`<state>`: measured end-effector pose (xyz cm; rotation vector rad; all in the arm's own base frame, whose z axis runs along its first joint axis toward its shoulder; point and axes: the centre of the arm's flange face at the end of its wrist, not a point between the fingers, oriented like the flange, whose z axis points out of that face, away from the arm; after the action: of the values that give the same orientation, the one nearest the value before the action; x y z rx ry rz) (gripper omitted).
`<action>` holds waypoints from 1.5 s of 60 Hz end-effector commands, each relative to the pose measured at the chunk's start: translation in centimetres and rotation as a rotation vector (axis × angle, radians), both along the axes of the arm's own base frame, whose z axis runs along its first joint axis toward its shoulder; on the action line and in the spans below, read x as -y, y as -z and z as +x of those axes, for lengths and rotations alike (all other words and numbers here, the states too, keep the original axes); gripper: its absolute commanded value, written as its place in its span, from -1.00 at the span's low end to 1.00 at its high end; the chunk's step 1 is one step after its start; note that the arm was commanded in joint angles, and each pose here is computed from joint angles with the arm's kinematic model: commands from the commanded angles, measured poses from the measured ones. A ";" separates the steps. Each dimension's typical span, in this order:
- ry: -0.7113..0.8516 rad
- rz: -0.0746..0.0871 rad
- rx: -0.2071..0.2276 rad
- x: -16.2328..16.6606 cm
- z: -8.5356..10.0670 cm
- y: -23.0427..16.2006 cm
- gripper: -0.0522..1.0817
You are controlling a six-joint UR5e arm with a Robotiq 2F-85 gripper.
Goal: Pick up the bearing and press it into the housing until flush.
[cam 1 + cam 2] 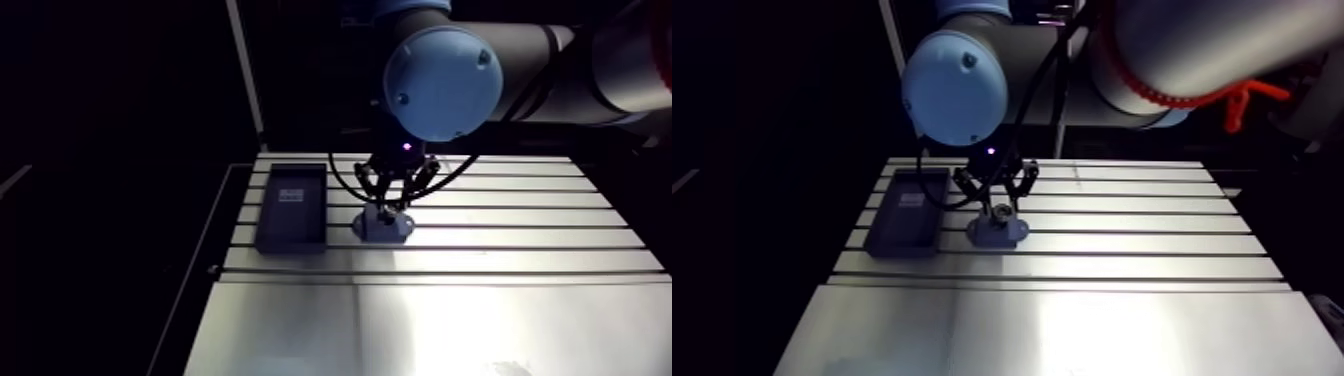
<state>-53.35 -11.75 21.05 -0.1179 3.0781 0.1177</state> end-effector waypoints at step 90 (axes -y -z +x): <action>-0.001 -0.003 0.028 0.3 -0.4 1.7 0.60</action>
<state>-53.74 -12.02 19.60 -0.1194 3.0555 0.1124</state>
